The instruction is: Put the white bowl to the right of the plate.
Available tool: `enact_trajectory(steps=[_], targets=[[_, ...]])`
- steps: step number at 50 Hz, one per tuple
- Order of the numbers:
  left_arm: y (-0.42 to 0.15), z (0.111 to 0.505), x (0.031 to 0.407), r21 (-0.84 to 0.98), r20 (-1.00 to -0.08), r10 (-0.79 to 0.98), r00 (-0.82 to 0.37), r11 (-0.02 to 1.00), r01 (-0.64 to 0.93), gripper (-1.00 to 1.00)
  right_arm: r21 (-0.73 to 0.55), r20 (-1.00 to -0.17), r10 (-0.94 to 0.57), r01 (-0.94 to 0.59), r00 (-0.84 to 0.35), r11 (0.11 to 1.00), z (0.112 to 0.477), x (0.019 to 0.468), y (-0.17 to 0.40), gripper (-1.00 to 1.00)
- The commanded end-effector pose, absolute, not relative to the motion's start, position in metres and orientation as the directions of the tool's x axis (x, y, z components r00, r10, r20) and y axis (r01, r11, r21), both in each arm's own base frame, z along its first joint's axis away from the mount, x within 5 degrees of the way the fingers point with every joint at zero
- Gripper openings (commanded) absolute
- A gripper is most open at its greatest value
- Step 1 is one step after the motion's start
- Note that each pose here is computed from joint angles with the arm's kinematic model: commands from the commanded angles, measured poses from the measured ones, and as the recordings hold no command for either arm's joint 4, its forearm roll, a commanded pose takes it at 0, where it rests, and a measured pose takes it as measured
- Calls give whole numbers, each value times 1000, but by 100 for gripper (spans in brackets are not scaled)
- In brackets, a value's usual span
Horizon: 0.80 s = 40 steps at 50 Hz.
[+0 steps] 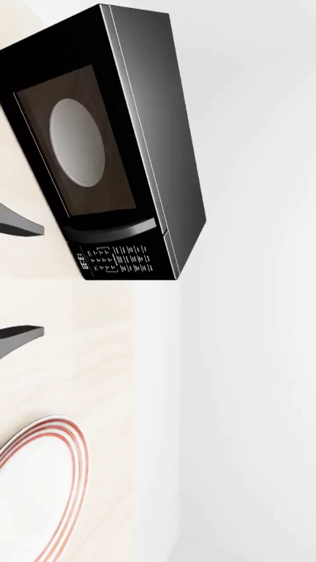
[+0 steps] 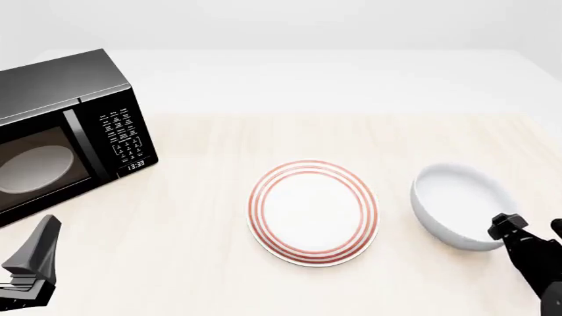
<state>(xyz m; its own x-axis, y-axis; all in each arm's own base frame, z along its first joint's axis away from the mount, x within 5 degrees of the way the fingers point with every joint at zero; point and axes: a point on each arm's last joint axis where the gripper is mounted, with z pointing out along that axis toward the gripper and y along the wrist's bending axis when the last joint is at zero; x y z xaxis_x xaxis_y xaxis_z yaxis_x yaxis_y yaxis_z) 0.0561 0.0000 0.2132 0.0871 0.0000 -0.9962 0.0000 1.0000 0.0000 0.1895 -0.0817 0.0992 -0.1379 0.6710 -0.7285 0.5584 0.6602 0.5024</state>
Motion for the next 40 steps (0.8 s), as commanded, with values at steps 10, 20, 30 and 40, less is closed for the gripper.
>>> enact_trajectory(steps=[10,20,30,40], targets=[[0,213,56,0,-996,0,87,1000,0,100,450,-788,596,517,-153,728,168,179,-72,100],[0,213,56,0,-996,0,87,1000,0,100,419,-839,521,424,-159,803,226,171,-55,100],[0,213,56,0,-996,0,87,1000,0,100,387,-878,451,313,-164,867,269,160,-36,100],[0,213,56,0,-996,0,87,1000,0,100,357,-916,375,139,-143,924,298,155,-12,100]])
